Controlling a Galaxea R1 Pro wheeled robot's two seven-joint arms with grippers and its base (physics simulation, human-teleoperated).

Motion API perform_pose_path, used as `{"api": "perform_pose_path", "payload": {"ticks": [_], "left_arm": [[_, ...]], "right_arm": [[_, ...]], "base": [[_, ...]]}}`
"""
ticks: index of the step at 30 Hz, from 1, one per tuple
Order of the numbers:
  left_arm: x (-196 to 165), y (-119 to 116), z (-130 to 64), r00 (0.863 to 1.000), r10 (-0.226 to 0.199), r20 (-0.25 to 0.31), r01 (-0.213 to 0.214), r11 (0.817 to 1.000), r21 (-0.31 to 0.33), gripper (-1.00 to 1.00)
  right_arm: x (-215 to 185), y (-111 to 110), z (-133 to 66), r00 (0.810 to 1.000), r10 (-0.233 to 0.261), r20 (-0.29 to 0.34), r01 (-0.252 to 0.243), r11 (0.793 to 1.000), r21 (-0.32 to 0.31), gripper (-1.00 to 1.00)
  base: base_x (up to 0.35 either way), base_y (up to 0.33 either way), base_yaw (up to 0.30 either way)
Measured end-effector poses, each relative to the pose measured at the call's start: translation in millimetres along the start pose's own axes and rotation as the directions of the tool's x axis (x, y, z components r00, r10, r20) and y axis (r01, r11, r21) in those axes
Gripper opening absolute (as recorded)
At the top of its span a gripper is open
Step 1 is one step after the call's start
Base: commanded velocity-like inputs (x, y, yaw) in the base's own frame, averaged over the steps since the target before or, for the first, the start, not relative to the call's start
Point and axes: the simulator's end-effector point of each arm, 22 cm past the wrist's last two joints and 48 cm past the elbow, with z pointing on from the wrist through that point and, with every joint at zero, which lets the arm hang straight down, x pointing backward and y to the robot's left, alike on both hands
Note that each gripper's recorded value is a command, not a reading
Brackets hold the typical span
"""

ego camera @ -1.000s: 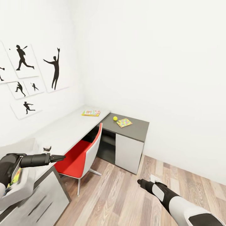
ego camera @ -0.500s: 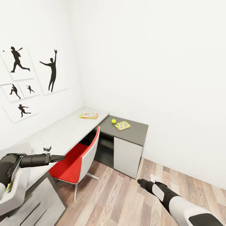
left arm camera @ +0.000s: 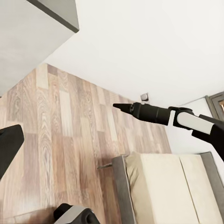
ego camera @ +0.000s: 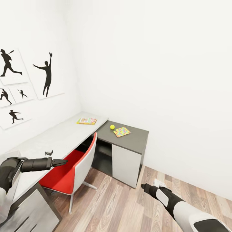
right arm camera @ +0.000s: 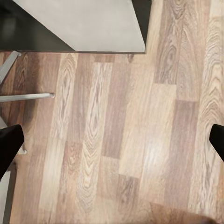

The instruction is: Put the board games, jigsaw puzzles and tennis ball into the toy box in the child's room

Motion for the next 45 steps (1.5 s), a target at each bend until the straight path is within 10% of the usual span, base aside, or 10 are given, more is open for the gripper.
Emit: {"api": "perform_pose_path", "payload": {"ticks": [45], "left_arm": [[-9.7,-19.6,-7.4,0.999,0.037,0.021,-0.038,0.999,0.008,1.0]], "right_arm": [[-19.8,11.5,-14.4,0.999,-0.013,0.041,0.014,1.0,-0.022,1.0]], "base": [[0.033,-0.064,0.0]]}}
